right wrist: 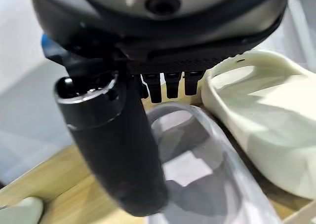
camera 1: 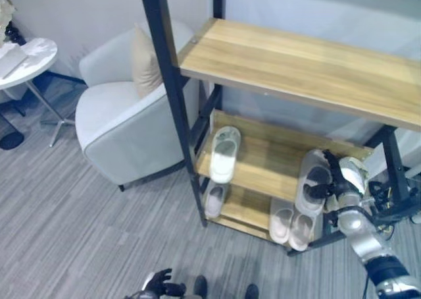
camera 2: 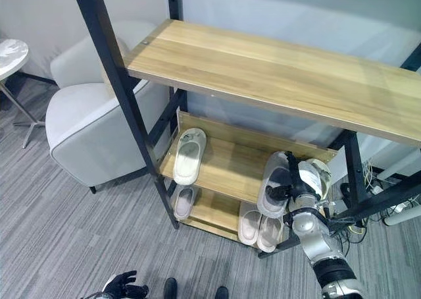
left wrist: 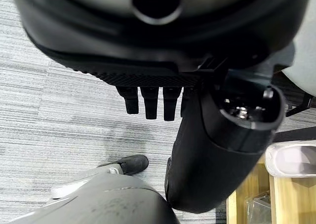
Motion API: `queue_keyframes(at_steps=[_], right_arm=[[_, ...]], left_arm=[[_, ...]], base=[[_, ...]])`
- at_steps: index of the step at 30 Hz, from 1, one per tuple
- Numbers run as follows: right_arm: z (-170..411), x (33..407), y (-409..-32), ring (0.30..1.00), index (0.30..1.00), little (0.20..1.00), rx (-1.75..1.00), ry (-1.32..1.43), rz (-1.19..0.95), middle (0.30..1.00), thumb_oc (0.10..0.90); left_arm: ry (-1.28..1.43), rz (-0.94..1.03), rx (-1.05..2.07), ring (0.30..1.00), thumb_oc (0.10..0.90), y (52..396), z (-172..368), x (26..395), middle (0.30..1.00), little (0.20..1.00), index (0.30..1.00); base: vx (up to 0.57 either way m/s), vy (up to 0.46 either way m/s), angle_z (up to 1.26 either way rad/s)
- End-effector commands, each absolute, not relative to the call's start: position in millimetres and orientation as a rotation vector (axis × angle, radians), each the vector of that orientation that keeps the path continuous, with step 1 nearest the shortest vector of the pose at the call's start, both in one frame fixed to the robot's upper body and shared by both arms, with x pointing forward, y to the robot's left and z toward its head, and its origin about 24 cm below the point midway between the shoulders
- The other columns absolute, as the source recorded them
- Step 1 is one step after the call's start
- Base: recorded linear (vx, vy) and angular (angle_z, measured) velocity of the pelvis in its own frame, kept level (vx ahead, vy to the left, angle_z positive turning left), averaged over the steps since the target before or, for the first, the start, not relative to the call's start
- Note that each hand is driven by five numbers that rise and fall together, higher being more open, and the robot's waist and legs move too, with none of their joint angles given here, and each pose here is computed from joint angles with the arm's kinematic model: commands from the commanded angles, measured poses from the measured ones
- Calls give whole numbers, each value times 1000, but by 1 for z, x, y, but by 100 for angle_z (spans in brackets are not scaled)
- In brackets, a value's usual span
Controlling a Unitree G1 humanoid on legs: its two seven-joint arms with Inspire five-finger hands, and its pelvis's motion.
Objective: Arrange the slippers neatly on the shoe rack.
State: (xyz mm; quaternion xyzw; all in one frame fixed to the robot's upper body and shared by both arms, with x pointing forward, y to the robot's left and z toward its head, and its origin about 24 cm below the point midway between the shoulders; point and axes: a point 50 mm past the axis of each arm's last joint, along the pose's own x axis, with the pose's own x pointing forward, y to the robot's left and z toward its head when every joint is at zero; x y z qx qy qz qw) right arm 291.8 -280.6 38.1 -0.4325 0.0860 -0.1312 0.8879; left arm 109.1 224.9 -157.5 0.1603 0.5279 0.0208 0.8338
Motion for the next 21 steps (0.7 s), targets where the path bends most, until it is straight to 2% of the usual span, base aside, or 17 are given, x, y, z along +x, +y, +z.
queue_keyframes(at_steps=[1, 7, 9, 10, 11, 12, 15, 16, 21], right_arm=[[109, 323, -292, 900, 900, 900, -892, -69, -435, 900, 800], [112, 334, -287, 900, 900, 900, -897, -51, -396, 900, 800], [113, 336, -286, 629, 629, 629, -906, -43, -375, 629, 620], [111, 337, -285, 460, 460, 460, -931, -27, -348, 460, 507], [111, 337, -285, 460, 460, 460, -931, -27, -347, 460, 507], [105, 337, -286, 361, 361, 361, -953, 14, -326, 361, 441], [102, 336, -288, 338, 338, 338, -993, 44, -307, 338, 425], [102, 336, -288, 300, 300, 300, -994, 44, -307, 300, 400], [97, 333, -289, 300, 300, 300, -1043, 61, -300, 300, 400]], left_arm=[[1297, 9, 430, 900, 800, 234, -167, 69, 900, 900, 900], [1299, -1, 431, 900, 800, 232, -167, 69, 900, 900, 900], [1300, -4, 435, 900, 800, 233, -167, 69, 900, 900, 900], [1300, -9, 432, 900, 800, 232, -167, 69, 900, 900, 900], [1300, -9, 432, 900, 800, 232, -167, 69, 900, 900, 900], [1295, -12, 430, 900, 800, 232, -167, 70, 900, 900, 900], [1290, -16, 421, 900, 800, 231, -167, 73, 900, 900, 900], [1290, -16, 421, 900, 800, 231, -167, 73, 900, 900, 900], [1289, -22, 422, 900, 800, 231, -167, 75, 900, 900, 900]], base=[[0, 0, 0], [-6, 13, -3], [-7, 19, -4], [0, 0, 0], [0, 0, 0], [0, 0, 0], [0, 0, 0], [0, 0, 0], [0, 0, 0]])
